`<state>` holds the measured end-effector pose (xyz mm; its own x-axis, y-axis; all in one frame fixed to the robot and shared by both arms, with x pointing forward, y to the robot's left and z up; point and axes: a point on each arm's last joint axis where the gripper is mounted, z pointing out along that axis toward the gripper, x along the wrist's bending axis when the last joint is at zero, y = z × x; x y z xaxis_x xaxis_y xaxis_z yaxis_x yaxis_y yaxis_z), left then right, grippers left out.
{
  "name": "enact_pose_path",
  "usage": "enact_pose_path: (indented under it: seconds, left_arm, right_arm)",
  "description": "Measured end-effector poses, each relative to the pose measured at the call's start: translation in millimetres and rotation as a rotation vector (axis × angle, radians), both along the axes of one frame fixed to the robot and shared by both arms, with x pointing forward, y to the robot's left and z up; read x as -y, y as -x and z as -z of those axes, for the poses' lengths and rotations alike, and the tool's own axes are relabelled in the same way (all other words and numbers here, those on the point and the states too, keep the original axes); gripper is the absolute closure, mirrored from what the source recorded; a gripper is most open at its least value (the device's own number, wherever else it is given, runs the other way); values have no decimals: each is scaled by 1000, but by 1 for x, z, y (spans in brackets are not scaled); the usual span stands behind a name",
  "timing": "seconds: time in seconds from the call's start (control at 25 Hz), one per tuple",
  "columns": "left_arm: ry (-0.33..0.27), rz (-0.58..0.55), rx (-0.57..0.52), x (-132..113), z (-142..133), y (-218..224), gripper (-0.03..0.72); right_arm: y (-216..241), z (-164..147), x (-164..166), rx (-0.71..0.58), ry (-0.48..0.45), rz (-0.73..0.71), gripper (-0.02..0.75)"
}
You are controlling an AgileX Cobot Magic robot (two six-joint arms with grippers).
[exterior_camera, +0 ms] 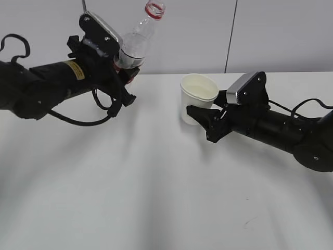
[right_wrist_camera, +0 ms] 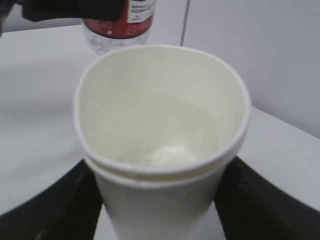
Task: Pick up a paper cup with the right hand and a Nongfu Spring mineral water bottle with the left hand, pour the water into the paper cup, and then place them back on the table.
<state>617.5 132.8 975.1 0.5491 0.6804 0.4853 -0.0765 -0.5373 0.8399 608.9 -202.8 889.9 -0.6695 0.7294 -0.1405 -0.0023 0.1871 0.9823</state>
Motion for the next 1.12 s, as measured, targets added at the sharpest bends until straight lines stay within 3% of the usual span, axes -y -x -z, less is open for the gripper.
enact_pose_path:
  seconds: [0.32, 0.56, 0.72, 1.12]
  left_arm:
    - [216, 15, -51, -7, 28, 32, 323]
    - [318, -7, -150, -8, 42, 37, 324]
    - [384, 43, -217, -2, 57, 38, 324]
    - [438, 221, -294, 12, 88, 48, 324]
  right_arm:
    - [-7, -3, 8, 20, -28, 124, 253]
    - [-9, -3, 12, 18, -26, 167, 253]
    - [-10, -1, 13, 0, -16, 185, 253]
    - [-11, 26, 17, -75, -16, 230, 253]
